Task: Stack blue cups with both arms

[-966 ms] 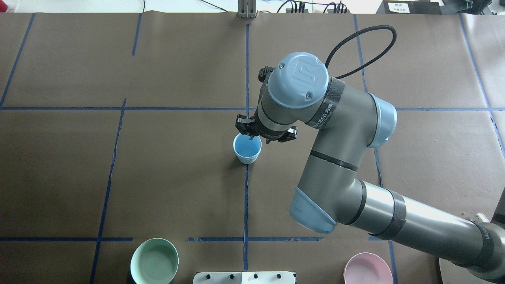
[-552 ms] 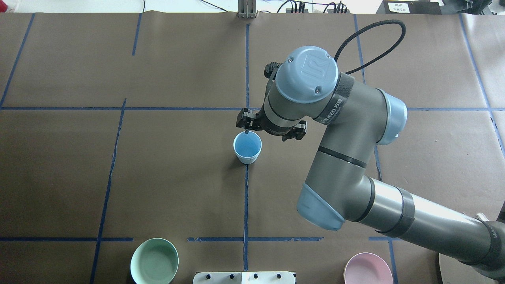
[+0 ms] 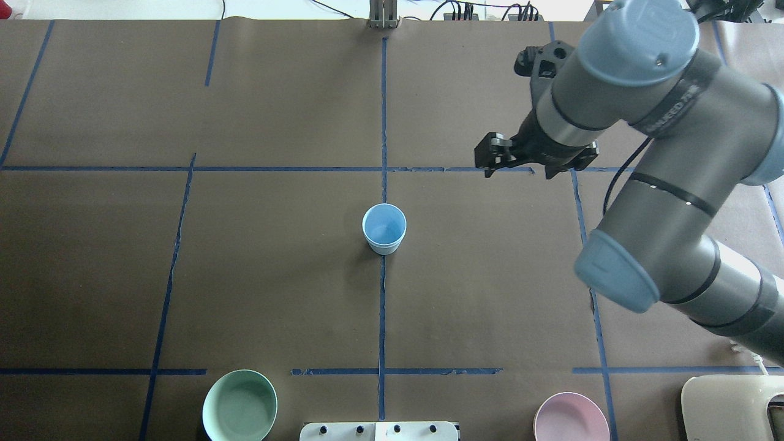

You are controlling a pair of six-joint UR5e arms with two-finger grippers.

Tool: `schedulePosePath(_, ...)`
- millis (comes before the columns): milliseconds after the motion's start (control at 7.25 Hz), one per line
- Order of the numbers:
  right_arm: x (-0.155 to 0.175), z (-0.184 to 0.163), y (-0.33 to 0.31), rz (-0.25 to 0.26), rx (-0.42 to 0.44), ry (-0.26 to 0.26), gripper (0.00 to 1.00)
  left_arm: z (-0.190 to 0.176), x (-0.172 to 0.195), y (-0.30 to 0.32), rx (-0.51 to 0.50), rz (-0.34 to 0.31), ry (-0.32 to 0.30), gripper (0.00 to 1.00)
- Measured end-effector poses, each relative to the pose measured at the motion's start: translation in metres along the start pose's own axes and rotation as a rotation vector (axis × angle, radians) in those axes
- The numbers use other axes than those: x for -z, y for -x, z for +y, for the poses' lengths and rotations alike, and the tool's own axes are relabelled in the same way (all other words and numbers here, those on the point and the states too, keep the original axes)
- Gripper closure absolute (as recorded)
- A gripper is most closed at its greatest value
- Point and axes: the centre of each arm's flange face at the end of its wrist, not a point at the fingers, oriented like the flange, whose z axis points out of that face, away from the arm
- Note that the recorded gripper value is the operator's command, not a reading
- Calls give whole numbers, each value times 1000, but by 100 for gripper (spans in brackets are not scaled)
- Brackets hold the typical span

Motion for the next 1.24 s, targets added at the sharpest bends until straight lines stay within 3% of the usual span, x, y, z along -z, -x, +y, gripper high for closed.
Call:
schedulePosePath(414,9,-32,-150,56,106,47,0,11,-4,11,24,3,9,0)
schedulePosePath(690,16,-52,-268,69,156,92,0,33,-17,52,113,16,34,0)
schedulePosePath(966,12,-66,-372,42,176,142,0,50,-20,80,183,38,38,0)
schedulePosePath(1241,12,-64,-469,-19,166,166,0,64,-29,86,218,80,38,0)
